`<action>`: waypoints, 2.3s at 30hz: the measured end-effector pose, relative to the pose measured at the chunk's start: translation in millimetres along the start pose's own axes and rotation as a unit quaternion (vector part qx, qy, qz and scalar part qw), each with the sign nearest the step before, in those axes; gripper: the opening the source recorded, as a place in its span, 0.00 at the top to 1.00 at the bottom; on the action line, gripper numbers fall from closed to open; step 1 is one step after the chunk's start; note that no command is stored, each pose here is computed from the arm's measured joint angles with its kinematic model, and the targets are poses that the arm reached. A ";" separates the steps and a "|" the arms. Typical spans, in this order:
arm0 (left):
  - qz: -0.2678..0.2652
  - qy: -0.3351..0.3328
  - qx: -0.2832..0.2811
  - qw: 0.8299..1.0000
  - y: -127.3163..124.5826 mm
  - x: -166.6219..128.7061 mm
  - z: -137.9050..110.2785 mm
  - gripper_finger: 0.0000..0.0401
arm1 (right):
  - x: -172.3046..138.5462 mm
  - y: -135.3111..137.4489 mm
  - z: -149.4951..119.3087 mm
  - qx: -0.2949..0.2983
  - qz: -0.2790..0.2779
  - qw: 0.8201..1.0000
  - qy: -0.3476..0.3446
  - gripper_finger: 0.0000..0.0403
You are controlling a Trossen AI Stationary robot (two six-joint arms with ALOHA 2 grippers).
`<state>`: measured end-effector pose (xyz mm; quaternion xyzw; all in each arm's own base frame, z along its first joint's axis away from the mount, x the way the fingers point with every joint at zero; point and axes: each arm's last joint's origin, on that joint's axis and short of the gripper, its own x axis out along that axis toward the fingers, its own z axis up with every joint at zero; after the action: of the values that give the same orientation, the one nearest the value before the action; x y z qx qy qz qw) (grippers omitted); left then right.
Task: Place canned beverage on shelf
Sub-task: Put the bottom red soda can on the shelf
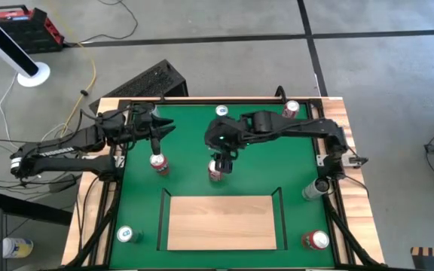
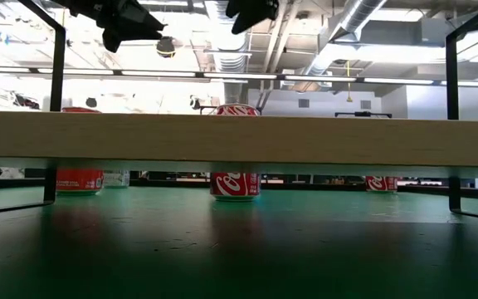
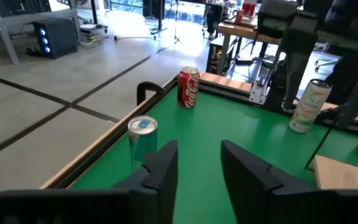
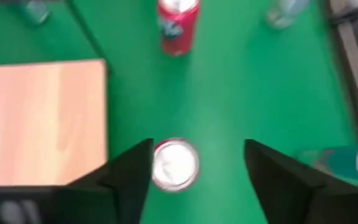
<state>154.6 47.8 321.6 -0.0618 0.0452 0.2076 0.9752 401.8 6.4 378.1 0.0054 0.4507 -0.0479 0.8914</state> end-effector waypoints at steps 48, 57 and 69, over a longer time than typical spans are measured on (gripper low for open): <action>-0.055 0.078 -0.025 0.995 -1.7 -4.0 -13.5 0.35 | 112.8 3.0 -31.0 -0.041 0.024 0.989 0.143 0.05; -0.054 0.080 -0.026 0.995 -1.7 -4.0 -14.0 0.35 | 128.6 4.8 -35.5 -0.027 0.057 0.985 0.160 0.05; -0.052 0.093 -0.034 0.994 -1.5 -4.4 -16.5 0.35 | 159.2 11.0 -50.2 -0.009 0.056 0.975 0.216 0.05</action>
<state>150.2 42.4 306.0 -0.1158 0.1258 0.1515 0.9736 456.3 7.2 219.9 0.0327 0.6323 0.0087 0.7740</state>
